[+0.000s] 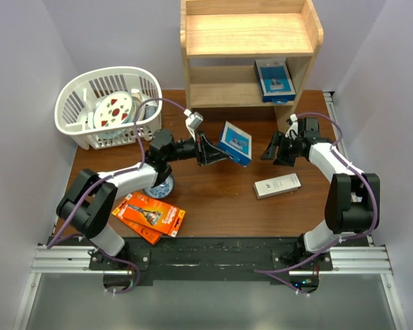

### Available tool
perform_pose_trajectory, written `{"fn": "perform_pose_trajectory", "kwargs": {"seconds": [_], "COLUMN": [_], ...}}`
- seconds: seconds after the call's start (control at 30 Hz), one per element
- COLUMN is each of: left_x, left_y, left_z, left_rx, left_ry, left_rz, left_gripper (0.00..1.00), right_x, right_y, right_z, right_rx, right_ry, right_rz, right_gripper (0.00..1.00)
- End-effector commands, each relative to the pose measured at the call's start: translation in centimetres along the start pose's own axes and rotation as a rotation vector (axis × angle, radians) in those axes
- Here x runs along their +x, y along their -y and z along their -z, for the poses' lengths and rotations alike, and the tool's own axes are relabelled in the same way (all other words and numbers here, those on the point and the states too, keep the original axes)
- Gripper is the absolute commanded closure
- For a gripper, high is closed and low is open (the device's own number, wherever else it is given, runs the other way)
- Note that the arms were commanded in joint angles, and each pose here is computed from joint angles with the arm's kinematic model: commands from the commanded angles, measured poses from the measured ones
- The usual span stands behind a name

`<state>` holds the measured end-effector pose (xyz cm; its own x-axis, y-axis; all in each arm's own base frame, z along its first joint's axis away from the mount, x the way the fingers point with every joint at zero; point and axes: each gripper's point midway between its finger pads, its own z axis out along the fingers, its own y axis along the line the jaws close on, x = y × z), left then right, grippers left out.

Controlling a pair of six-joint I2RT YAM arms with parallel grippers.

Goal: Place and organize the shaving razors onto the shelf

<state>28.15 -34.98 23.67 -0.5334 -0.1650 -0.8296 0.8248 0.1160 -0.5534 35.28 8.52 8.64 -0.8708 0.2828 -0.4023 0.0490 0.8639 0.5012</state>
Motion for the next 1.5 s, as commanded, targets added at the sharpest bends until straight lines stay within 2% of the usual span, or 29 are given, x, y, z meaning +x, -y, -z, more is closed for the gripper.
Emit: {"fn": "perform_pose_trajectory", "kwargs": {"seconds": [0.0,0.3,0.6,1.0,1.47], "left_x": [-9.3,-16.3,-19.4,-17.4,-14.4], "left_y": [5.2,7.3,1.8,-6.4,-12.8], "left_z": [0.8,1.1,1.8,2.1,3.6], "left_rx": [0.154,0.201,0.062,-0.128,-0.273], "left_ry": [0.189,0.294,0.364,0.418,0.410], "left_rz": [-0.307,-0.460,-0.441,-0.285,-0.070], "left_gripper": [1.00,1.00,1.00,1.00,1.00], "right_x": [-0.4,0.0,0.6,-0.3,-0.3], "right_y": [0.0,0.4,0.6,1.8,2.3], "right_z": [1.0,1.3,1.5,2.5,1.3], "right_rx": [0.017,0.031,0.037,0.057,0.056], "right_ry": [0.041,0.047,0.045,0.063,0.052], "right_rz": [0.067,0.091,0.093,0.047,0.018], "right_gripper": [0.35,0.35,0.35,0.35,0.34]}}
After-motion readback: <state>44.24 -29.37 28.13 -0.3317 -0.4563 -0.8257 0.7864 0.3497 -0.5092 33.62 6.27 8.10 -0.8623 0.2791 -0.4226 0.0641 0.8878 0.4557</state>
